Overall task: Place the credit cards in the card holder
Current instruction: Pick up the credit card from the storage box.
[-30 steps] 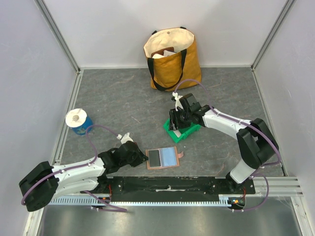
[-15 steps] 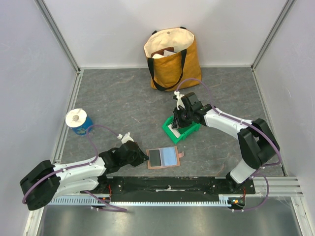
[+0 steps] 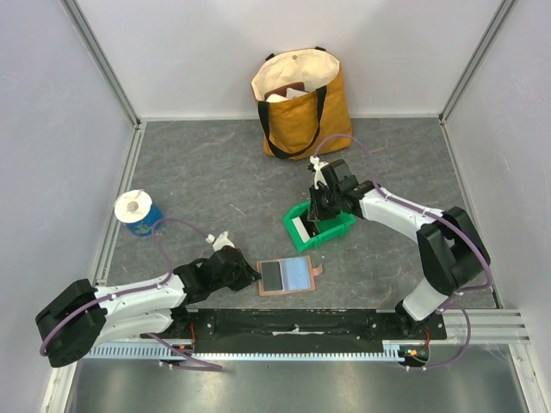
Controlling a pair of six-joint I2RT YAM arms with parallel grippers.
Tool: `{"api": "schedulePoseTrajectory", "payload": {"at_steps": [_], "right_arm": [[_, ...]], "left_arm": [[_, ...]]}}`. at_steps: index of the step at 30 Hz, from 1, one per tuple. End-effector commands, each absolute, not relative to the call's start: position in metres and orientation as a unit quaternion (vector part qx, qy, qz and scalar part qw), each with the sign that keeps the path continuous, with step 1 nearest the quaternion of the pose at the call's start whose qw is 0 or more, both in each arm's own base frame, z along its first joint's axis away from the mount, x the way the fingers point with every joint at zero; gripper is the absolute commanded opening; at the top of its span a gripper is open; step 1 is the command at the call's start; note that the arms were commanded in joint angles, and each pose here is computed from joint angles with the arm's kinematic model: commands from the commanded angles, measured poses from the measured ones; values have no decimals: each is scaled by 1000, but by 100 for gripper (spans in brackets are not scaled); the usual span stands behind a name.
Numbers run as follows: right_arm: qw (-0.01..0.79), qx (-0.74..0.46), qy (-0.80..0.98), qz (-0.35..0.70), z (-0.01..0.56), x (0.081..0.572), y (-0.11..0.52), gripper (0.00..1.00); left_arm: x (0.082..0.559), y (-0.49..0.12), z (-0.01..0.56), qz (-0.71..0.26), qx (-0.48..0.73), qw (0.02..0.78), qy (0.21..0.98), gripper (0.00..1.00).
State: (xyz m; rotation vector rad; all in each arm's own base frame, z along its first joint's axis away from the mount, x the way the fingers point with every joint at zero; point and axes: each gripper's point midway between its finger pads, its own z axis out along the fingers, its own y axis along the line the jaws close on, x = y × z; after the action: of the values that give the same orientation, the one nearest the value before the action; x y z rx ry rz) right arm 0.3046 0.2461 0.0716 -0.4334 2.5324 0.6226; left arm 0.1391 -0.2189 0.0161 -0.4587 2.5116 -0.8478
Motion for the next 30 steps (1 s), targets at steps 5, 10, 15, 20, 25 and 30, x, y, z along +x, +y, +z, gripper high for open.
{"api": "schedulePoseTrajectory", "payload": {"at_steps": [5, 10, 15, 20, 25, 30], "right_arm": [[248, -167, 932, 204, 63, 310, 241, 6], [239, -166, 935, 201, 54, 304, 239, 11], [234, -166, 936, 203, 52, 299, 239, 14], [232, -166, 936, 205, 50, 296, 238, 16], [234, -167, 933, 218, 54, 296, 243, 6], [263, -163, 928, 208, 69, 307, 241, 0]], "left_arm": [[134, -203, -1, -264, -154, 220, 927, 2], [133, -203, -2, -264, -154, 219, 926, 2], [134, -204, -2, -264, -154, 219, 927, 2], [133, -203, -2, -264, -154, 218, 927, 2], [133, -204, -2, -266, -154, 219, 926, 2], [133, -203, -2, -266, -154, 219, 926, 2]]}}
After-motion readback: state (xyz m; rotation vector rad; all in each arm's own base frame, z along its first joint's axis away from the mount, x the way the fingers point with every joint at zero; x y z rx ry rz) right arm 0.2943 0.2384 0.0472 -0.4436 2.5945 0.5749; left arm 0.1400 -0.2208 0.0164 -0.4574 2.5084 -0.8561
